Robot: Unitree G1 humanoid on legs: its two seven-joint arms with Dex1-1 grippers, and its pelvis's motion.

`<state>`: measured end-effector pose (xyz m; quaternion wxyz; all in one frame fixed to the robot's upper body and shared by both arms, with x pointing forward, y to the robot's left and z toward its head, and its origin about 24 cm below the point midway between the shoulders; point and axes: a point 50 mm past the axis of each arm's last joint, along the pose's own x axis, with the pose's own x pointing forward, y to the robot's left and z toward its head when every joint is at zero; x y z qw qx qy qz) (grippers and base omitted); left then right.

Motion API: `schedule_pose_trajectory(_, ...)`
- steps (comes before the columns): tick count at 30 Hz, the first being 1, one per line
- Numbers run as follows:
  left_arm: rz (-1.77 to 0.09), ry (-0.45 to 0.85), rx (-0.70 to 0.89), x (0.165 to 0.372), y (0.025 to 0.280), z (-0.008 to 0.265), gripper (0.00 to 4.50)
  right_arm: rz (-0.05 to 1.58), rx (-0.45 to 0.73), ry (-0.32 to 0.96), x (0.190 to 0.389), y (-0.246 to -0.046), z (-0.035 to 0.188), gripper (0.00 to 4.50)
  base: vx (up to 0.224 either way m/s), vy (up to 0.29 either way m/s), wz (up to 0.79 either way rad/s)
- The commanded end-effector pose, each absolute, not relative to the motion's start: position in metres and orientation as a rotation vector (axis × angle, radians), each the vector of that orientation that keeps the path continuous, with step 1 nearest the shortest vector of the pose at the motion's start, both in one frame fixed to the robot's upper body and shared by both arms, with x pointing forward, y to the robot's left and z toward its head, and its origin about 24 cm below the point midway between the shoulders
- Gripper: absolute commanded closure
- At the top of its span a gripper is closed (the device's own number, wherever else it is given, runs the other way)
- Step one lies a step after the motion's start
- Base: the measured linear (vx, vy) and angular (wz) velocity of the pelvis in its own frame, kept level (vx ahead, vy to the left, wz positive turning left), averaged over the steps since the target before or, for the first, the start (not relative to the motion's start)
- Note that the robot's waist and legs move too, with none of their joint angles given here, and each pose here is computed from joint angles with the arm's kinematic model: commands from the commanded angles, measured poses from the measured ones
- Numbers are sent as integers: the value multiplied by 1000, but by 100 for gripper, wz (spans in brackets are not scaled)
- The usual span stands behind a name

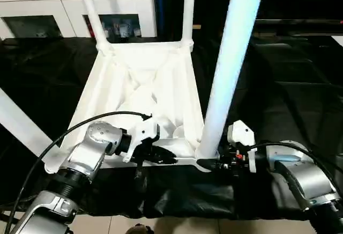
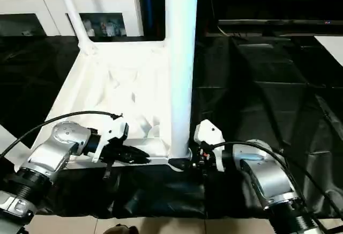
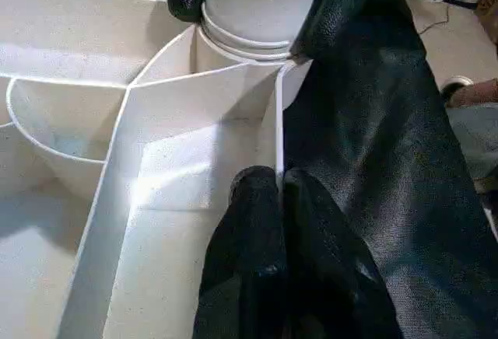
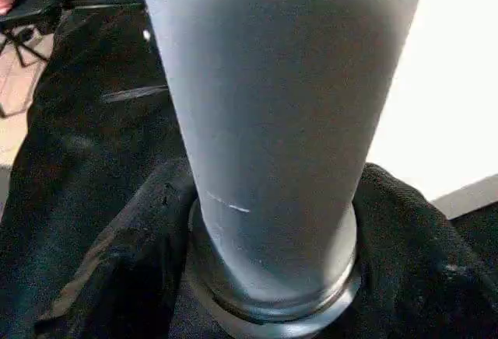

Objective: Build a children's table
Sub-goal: Rotate leg to tighten

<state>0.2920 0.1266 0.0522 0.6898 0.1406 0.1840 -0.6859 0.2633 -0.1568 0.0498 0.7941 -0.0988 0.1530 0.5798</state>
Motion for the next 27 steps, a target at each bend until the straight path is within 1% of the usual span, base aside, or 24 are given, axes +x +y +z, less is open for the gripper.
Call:
schedule_pose_trajectory(1, -1557, 318, 322, 295, 114, 64, 450, 1290, -193, 352, 256, -144, 42, 175, 0, 0, 0)
schedule_pose_trajectory(4, -1506, 291, 318, 298, 108, 64, 450, 1253, -172, 341, 256, -142, 39, 177, 0, 0, 0)
schedule_pose_trajectory(6, -1428, 256, 300, 302, 99, 65, 450, 1131, -147, 326, 263, -138, 34, 178, 0, 0, 0)
schedule_pose_trajectory(7, -1418, 250, 299, 302, 97, 65, 450, 1108, -145, 325, 265, -137, 33, 178, 0, 0, 0)
schedule_pose_trajectory(8, -1382, 234, 289, 304, 91, 66, 450, 1013, -136, 329, 271, -136, 29, 178, 0, 0, 0)
schedule_pose_trajectory(9, -1376, 229, 285, 304, 89, 66, 450, 983, -132, 331, 273, -135, 27, 178, 0, 0, 0)
schedule_pose_trajectory(11, -1341, 207, 261, 303, 77, 67, 450, 846, -95, 335, 282, -129, 22, 178, 0, 0, 0)
schedule_pose_trajectory(12, -1334, 203, 258, 303, 75, 67, 450, 823, -85, 334, 283, -127, 21, 178, 0, 0, 0)
schedule_pose_trajectory(14, -1306, 183, 230, 299, 58, 67, 450, 687, -49, 332, 292, -112, 16, 178, 0, 0, 0)
schedule_pose_trajectory(15, -1306, 183, 230, 299, 58, 67, 450, 687, -49, 332, 292, -112, 16, 178, 0, 0, 0)
schedule_pose_trajectory(17, -1305, 170, 211, 295, 46, 67, 450, 619, -50, 325, 299, -97, 15, 178, 0, 0, 0)
schedule_pose_trajectory(18, -1305, 170, 211, 295, 46, 67, 450, 619, -50, 325, 299, -97, 15, 178, 0, 0, 0)
schedule_pose_trajectory(19, -1312, 166, 207, 293, 43, 67, 450, 619, -63, 308, 301, -92, 17, 178, 0, 0, 0)
schedule_pose_trajectory(20, -1314, 166, 207, 293, 42, 67, 450, 622, -66, 304, 301, -90, 18, 178, 0, 0, 0)
schedule_pose_trajectory(21, -1321, 168, 203, 291, 40, 67, 450, 651, -81, 266, 302, -86, 23, 123, 0, 0, 0)
schedule_pose_trajectory(22, -1321, 168, 205, 291, 40, 67, 450, 654, -77, 264, 302, -86, 23, 111, 0, 0, 0)
schedule_pose_trajectory(25, -1319, 176, 222, 291, 41, 65, 450, 681, -31, 255, 301, -89, 26, 104, 0, 0, 0)
schedule_pose_trajectory(26, -1319, 179, 224, 291, 43, 65, 450, 695, -39, 254, 299, -93, 27, 75, 0, 0, 0)
schedule_pose_trajectory(27, -1317, 180, 226, 291, 44, 65, 450, 709, -47, 255, 298, -96, 27, 75, 0, 0, 0)
